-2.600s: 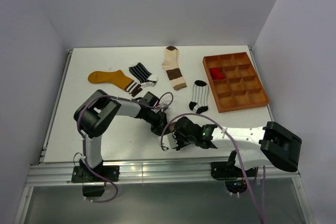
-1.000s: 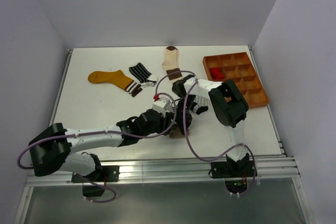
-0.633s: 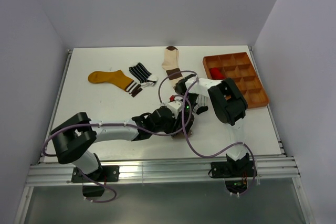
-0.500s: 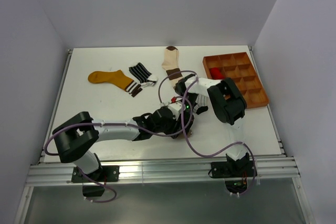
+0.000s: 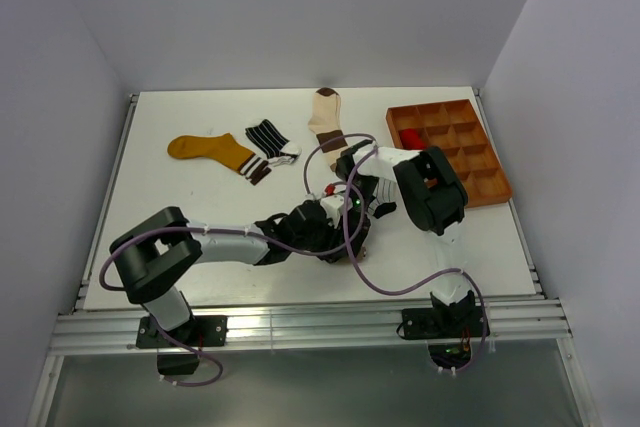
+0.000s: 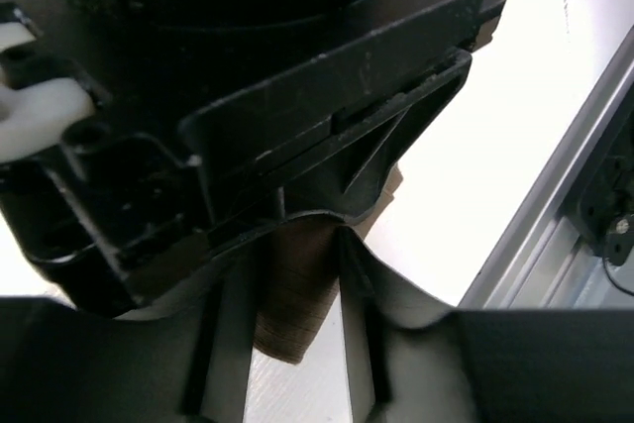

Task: Roll the socks
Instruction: Roll the sock at the center of the board.

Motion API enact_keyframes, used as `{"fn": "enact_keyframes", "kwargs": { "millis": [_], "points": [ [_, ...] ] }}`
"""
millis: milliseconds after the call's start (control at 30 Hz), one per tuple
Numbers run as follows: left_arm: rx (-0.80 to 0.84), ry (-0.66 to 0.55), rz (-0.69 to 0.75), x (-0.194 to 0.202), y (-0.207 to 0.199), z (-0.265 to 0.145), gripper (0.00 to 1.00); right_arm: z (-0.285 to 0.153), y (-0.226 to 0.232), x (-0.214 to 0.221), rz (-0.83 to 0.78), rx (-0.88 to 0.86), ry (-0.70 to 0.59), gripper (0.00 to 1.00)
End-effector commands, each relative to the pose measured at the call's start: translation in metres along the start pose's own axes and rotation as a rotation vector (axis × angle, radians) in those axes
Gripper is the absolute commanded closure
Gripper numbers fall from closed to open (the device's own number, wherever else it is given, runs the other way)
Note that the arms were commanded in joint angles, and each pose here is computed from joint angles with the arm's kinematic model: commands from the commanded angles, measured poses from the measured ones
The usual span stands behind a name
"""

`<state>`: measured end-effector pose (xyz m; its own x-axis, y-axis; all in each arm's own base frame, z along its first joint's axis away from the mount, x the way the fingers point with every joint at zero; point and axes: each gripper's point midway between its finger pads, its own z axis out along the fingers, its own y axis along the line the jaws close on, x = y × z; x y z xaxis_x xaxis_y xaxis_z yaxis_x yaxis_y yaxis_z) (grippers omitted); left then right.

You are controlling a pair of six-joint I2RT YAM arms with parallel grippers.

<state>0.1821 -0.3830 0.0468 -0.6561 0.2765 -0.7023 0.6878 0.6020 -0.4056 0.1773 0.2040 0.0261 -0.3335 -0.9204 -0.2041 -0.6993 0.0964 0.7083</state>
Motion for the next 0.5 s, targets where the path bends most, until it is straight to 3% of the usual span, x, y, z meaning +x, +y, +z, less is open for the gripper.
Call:
{"fn": "enact_keyframes", "kwargs": {
  "millis": [0,133,167,267,467],
  "points": [
    [0.010,0.017,-0.036,0.009,0.004,0.007,0.64,0.005,-0.040,0.009,-0.063,0.111,0.064,0.84],
    [-0.017,0.054,-0.071,0.017,0.011,0.011,0.88,0.003,-0.040,0.005,-0.061,0.124,0.044,0.80],
    [-0.045,0.075,-0.091,0.022,0.016,0.011,1.00,0.003,-0.039,0.004,-0.067,0.130,0.036,0.78],
    [-0.086,0.121,-0.123,0.034,0.029,0.012,1.00,-0.004,-0.039,-0.003,-0.084,0.175,-0.005,0.70],
    [-0.133,0.181,-0.153,0.052,0.042,0.008,1.00,-0.017,-0.030,-0.017,-0.095,0.178,-0.085,0.63]
  ]
}}
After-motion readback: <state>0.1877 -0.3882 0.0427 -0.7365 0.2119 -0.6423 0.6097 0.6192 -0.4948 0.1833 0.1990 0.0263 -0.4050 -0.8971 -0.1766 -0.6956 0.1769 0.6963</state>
